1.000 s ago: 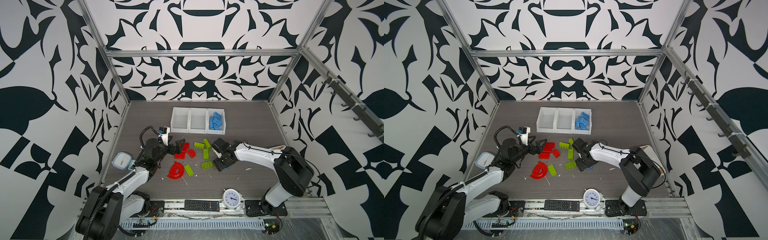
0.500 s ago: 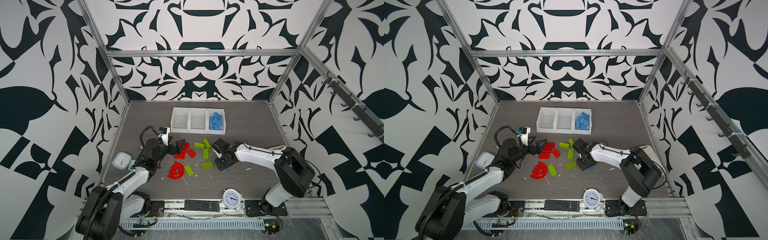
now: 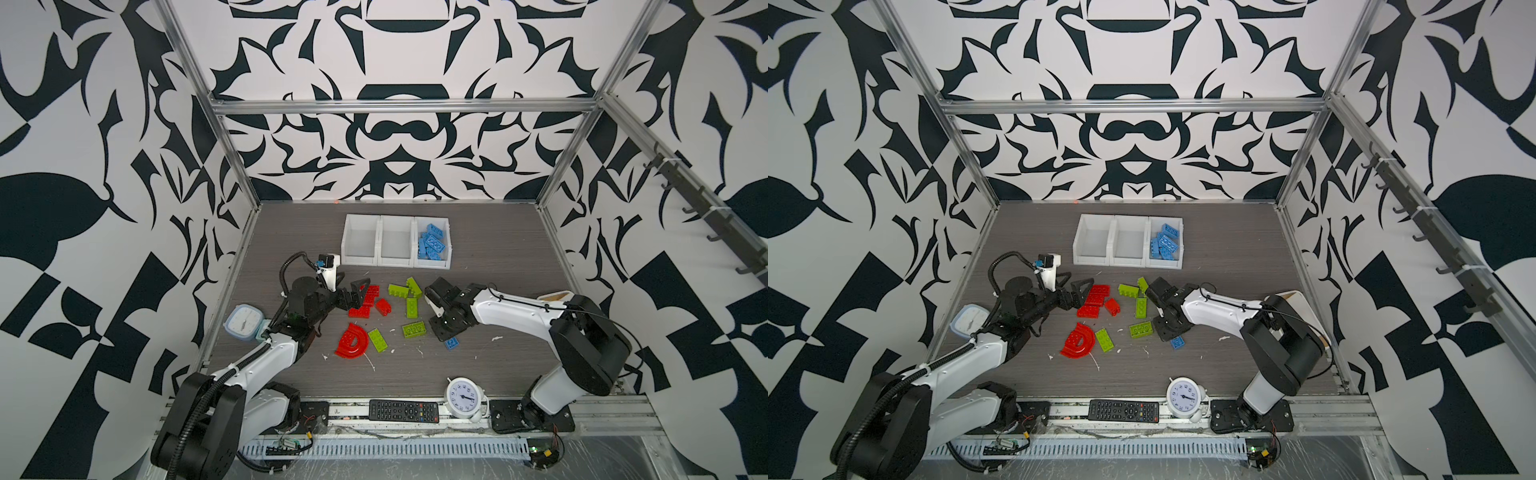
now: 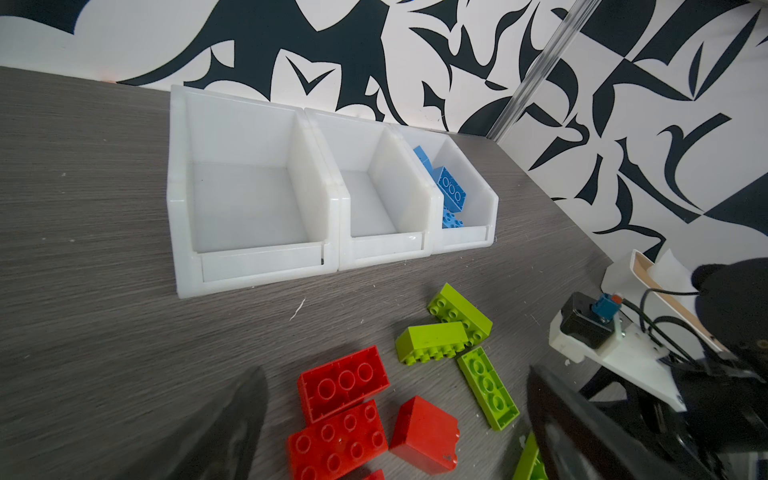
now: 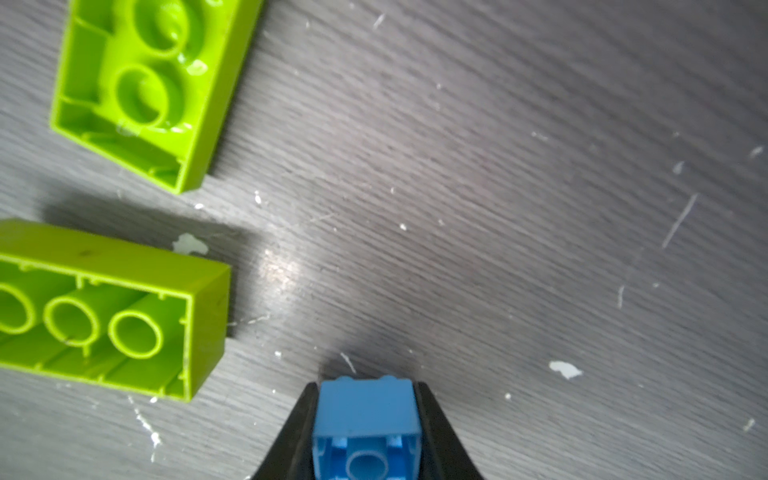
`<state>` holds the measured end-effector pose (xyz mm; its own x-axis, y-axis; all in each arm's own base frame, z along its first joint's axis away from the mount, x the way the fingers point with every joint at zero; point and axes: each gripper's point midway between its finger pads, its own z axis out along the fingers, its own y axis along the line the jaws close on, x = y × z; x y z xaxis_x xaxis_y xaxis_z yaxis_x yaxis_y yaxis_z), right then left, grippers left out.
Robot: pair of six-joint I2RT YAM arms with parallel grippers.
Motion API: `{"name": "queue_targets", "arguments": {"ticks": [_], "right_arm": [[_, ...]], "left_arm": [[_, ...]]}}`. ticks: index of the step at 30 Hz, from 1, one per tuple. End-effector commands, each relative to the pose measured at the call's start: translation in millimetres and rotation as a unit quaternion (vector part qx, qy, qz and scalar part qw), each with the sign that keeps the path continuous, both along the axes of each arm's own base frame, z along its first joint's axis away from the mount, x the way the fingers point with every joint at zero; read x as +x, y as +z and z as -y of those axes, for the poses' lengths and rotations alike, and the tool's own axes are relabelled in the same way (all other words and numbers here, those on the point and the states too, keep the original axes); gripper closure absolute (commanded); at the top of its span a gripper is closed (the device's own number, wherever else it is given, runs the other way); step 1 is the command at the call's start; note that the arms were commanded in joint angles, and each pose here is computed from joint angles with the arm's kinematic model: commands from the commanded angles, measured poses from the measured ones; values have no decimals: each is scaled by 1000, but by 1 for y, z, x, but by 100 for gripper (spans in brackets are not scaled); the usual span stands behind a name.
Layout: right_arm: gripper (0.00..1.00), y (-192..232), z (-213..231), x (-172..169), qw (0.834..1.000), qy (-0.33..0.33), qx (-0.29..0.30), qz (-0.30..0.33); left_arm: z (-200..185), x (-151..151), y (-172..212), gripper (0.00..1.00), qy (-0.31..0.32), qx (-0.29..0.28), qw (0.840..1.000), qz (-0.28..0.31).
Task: Sort the legos into containers by color
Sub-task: 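Close the right gripper on the blue brick and lift it, then carry the blue brick over the blue compartment and open the right gripper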
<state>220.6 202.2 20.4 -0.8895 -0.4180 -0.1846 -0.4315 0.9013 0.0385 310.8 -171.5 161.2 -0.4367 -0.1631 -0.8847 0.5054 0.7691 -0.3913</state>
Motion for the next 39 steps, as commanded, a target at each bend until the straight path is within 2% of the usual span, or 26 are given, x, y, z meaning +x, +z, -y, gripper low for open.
{"name": "queue_targets", "arguments": {"ticks": [1, 9, 16, 27, 35, 39], "right_arm": [[69, 6, -1, 1, 1000, -6, 13, 9], [76, 16, -1, 5, 999, -15, 27, 24], [80, 56, -10, 35, 993, -31, 89, 68], [83, 151, -13, 149, 967, -47, 173, 180], [83, 170, -7, 239, 954, -59, 188, 226], [83, 164, -11, 271, 952, -62, 202, 222]], "left_arm": [[0, 2, 10, 0, 2, -1, 1000, 11], [0, 1, 12, 0, 1, -2, 1000, 14], [-1, -1, 14, 0, 2, -2, 1000, 16], [-1, 1, 12, 0, 3, 0, 1000, 13], [-5, 4, 8, 0, 20, 4, 1000, 3], [-13, 11, 2, 0, 49, 16, 998, -19]]}}
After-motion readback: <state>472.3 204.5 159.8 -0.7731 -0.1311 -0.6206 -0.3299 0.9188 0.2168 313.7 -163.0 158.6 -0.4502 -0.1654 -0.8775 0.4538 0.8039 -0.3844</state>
